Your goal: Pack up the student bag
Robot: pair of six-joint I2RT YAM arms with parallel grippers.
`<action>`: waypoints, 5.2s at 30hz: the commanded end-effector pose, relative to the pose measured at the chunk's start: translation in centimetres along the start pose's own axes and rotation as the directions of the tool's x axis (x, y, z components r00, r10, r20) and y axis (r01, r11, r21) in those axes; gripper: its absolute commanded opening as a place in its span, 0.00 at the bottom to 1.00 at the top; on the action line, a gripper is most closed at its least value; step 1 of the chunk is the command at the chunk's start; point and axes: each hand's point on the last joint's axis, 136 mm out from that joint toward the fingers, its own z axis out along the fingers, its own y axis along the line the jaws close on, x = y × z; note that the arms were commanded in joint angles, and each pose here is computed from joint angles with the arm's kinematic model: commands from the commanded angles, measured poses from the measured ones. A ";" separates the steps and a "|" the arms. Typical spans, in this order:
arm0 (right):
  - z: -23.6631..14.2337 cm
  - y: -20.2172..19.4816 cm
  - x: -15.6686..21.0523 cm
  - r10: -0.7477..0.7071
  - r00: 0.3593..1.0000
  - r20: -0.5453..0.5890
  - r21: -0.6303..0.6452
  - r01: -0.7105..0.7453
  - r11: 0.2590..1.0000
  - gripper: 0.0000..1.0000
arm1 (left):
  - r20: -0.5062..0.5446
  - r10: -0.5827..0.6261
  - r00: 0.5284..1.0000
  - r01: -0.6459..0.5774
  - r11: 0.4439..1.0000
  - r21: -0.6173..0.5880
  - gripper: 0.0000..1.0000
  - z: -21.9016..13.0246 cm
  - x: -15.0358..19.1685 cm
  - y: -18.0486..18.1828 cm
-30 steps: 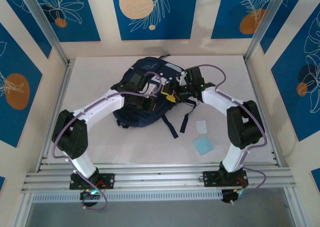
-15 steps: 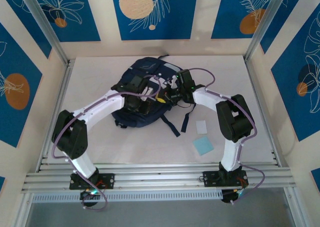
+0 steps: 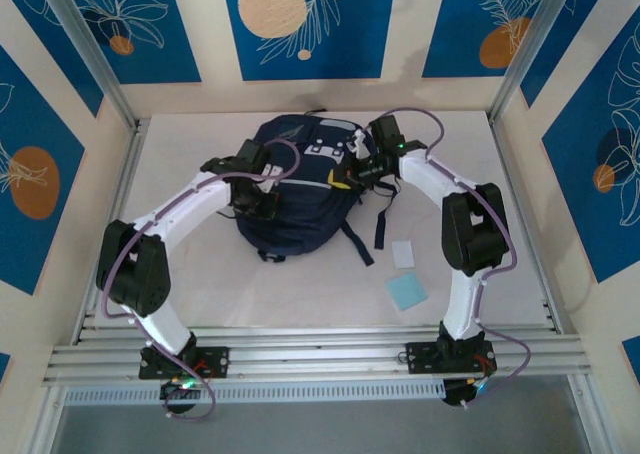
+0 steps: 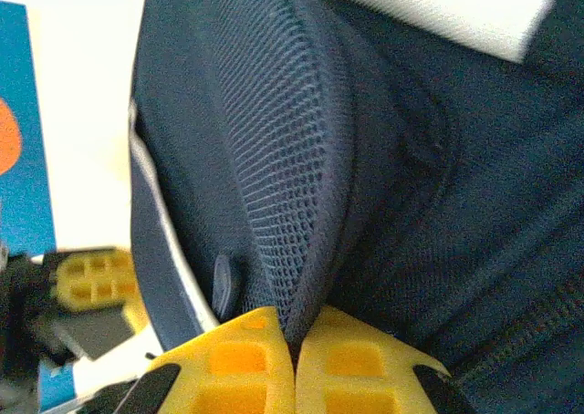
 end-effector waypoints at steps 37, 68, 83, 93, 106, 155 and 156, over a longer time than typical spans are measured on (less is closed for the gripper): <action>-3.3 -3.6 2.1 0.319 0.866 0.384 -0.111 -0.300 0.947 0.00 | -0.076 0.005 0.997 0.020 0.944 0.329 0.00 0.7 -0.1 -12.8; -3.9 -0.5 0.6 0.141 0.939 0.312 -0.086 -0.120 0.989 0.00 | -0.080 -0.196 0.977 0.159 0.930 -0.330 0.00 -1.1 4.5 9.1; -8.5 -3.5 3.9 0.117 0.954 0.275 0.176 -0.170 0.970 0.87 | 0.263 0.059 0.963 -0.051 0.998 -0.037 0.59 -4.6 -4.3 -1.9; -13.3 -8.6 5.8 0.247 0.905 0.345 0.190 -0.325 0.926 1.00 | 0.180 0.293 0.939 -0.294 0.956 -0.022 0.63 0.3 -6.2 -6.5; -15.2 -12.6 8.6 0.279 0.878 0.388 0.274 -0.399 0.875 1.00 | 0.079 0.344 0.936 -0.327 0.929 -0.173 0.55 4.8 -7.3 -3.9; -7.0 -19.6 17.6 0.299 0.951 0.078 0.754 -0.253 0.607 0.74 | 0.288 0.014 0.957 -0.120 0.927 0.355 0.00 -5.0 -11.3 -9.9; -6.9 -19.6 17.7 0.300 0.951 0.077 0.755 -0.252 0.605 0.69 | 0.291 0.002 0.957 -0.113 0.925 0.363 0.00 -5.1 -11.3 -9.8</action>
